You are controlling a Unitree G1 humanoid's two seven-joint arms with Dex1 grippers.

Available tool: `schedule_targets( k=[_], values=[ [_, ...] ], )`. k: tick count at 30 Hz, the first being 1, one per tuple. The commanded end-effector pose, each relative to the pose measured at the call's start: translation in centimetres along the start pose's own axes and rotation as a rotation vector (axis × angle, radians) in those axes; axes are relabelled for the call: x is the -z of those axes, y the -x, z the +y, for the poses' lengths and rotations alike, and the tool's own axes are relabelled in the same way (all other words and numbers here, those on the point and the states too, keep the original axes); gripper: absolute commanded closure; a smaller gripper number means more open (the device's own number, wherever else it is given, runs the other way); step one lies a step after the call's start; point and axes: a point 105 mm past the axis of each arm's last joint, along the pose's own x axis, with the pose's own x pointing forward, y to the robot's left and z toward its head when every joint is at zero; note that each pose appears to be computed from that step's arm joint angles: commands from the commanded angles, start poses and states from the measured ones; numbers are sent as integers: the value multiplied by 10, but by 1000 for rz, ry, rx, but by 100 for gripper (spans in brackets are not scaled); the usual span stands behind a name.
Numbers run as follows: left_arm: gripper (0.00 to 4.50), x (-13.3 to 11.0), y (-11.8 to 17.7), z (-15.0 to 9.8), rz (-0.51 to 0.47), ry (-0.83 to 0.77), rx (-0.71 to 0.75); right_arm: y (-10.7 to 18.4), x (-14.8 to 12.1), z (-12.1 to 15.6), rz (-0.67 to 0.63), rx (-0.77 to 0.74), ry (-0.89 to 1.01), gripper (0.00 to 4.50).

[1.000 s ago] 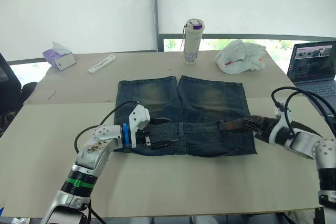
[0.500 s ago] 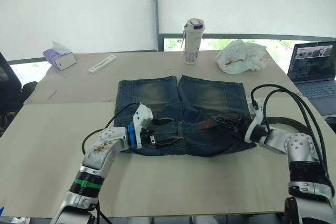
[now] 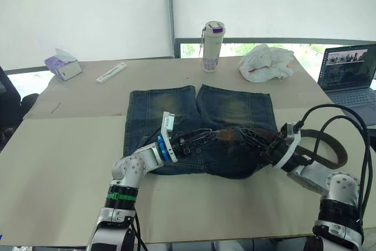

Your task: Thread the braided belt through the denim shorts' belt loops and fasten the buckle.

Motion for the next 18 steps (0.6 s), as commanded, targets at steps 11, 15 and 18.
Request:
schedule_targets(
  k=[11,15,18],
  values=[
    [88,10,-26,-4,15,70,39,4,-5,10,-24,-7,63,450],
    [275,13,-26,-1,17,70,26,5,-2,10,-12,-7,79,450],
    [419,15,-27,1,8,67,5,6,0,9,-3,2,90,450]
  ],
)
